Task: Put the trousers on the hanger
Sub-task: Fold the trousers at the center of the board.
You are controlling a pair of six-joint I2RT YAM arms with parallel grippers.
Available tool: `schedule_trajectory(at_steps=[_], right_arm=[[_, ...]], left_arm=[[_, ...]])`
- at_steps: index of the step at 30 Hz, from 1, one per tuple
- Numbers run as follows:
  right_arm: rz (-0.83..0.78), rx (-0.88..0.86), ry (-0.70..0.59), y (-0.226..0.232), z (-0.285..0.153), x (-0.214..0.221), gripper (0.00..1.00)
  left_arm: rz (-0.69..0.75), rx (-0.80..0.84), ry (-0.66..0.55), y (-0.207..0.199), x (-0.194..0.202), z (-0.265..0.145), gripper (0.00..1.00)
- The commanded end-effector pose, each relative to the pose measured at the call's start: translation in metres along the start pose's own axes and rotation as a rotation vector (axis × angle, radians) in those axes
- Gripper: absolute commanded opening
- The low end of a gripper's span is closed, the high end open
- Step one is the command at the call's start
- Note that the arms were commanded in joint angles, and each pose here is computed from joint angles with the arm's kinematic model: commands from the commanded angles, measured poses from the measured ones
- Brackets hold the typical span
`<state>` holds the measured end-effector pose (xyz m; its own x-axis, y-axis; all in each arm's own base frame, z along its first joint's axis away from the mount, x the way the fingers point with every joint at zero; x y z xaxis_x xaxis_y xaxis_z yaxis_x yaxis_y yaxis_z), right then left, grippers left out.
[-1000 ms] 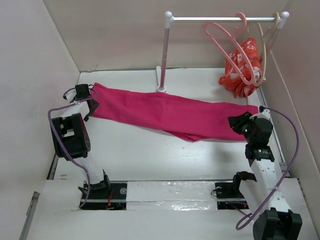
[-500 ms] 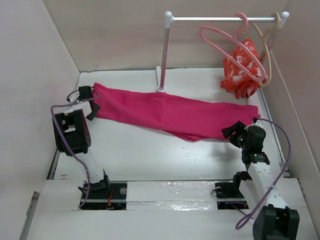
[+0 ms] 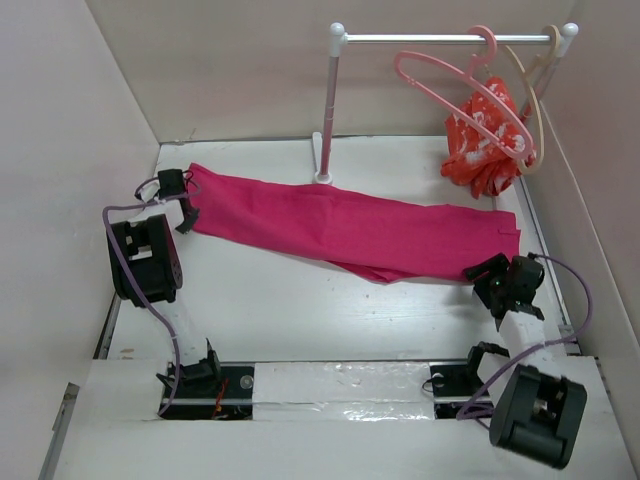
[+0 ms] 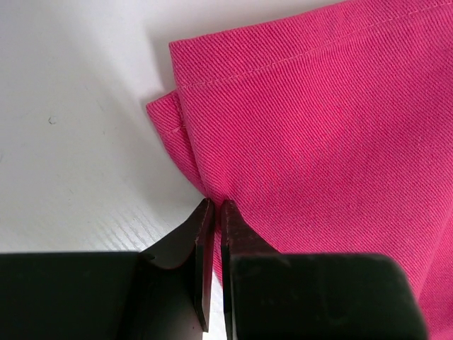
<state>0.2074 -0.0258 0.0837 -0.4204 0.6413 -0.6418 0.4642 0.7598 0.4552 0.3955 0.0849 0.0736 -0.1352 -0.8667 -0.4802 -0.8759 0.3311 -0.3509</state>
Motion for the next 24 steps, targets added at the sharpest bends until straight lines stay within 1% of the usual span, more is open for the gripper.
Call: schedule_trajectory(at_steps=[1, 3, 4, 5, 6, 7, 8, 9, 10, 11, 13, 14, 16, 17, 20, 21, 22, 24], right_arm=[[0.040, -0.032, 0.002, -0.002, 0.008, -0.013, 0.62], [0.055, -0.030, -0.002, -0.004, 0.014, -0.023, 0.60], [0.060, -0.033, -0.023, -0.003, 0.018, -0.028, 0.52], [0.072, -0.026, -0.023, -0.007, 0.021, -0.030, 0.45], [0.077, -0.058, -0.002, -0.005, 0.023, -0.031, 0.40], [0.086, -0.058, 0.009, -0.008, 0.029, -0.030, 0.19], [0.086, -0.073, 0.024, -0.008, 0.030, -0.028, 0.07], [0.085, -0.101, 0.042, -0.007, 0.030, -0.028, 0.00], [0.070, -0.110, 0.042, -0.006, 0.029, -0.028, 0.00], [0.066, -0.118, 0.034, -0.005, 0.026, -0.027, 0.00], [0.063, -0.108, 0.028, -0.006, 0.019, -0.022, 0.00], [0.044, -0.125, -0.018, -0.001, 0.010, -0.028, 0.00], [0.032, -0.129, -0.027, 0.001, -0.001, -0.025, 0.00], [0.014, -0.145, -0.061, 0.005, -0.012, -0.027, 0.00], [-0.008, -0.143, -0.071, 0.006, -0.027, -0.021, 0.00], [-0.025, -0.161, -0.117, 0.009, -0.033, -0.023, 0.00], [-0.020, -0.176, -0.101, 0.010, -0.037, -0.018, 0.00], [-0.024, -0.182, -0.107, 0.009, -0.041, -0.012, 0.00]], left_arm=[[0.040, -0.031, 0.028, 0.006, 0.004, 0.005, 0.00], [0.044, -0.033, 0.023, 0.005, 0.003, 0.005, 0.00], [0.047, -0.034, 0.010, 0.005, 0.000, 0.003, 0.00], [0.048, -0.033, 0.005, 0.006, 0.000, 0.001, 0.00], [0.050, -0.039, 0.002, 0.008, 0.000, 0.001, 0.00], [0.050, -0.041, -0.012, 0.008, -0.002, -0.001, 0.00], [0.047, -0.052, -0.044, 0.010, -0.008, -0.007, 0.00], [0.047, -0.068, -0.060, 0.013, -0.010, -0.010, 0.00], [0.044, -0.079, -0.085, 0.015, -0.014, -0.014, 0.00], [0.043, -0.106, -0.144, 0.019, -0.024, -0.024, 0.00], [0.046, -0.141, -0.193, 0.027, -0.031, -0.033, 0.00], [0.044, -0.161, -0.240, 0.032, -0.039, -0.044, 0.00], [0.057, -0.195, -0.265, 0.044, -0.039, -0.051, 0.00], [0.058, -0.216, -0.283, 0.051, -0.042, -0.060, 0.00], [0.033, -0.270, -0.287, 0.072, -0.039, -0.076, 0.00], [0.028, -0.300, -0.279, 0.084, -0.033, -0.078, 0.00], [-0.001, -0.318, -0.289, 0.093, -0.033, -0.081, 0.00], [-0.008, -0.315, -0.297, 0.105, -0.029, -0.090, 0.00]])
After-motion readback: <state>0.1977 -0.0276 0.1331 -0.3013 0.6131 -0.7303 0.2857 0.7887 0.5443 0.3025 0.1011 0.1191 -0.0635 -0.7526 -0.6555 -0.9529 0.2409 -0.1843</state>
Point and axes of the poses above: each gripper's point midway between its finger pads, its own z axis out along the fingers, its own y axis along the line the jaws close on, x = y × z, the point moved 6 cm from there along -z, back along the fingers, and after that the axes turned 13 degrees about -z, right-handed, at the moved point
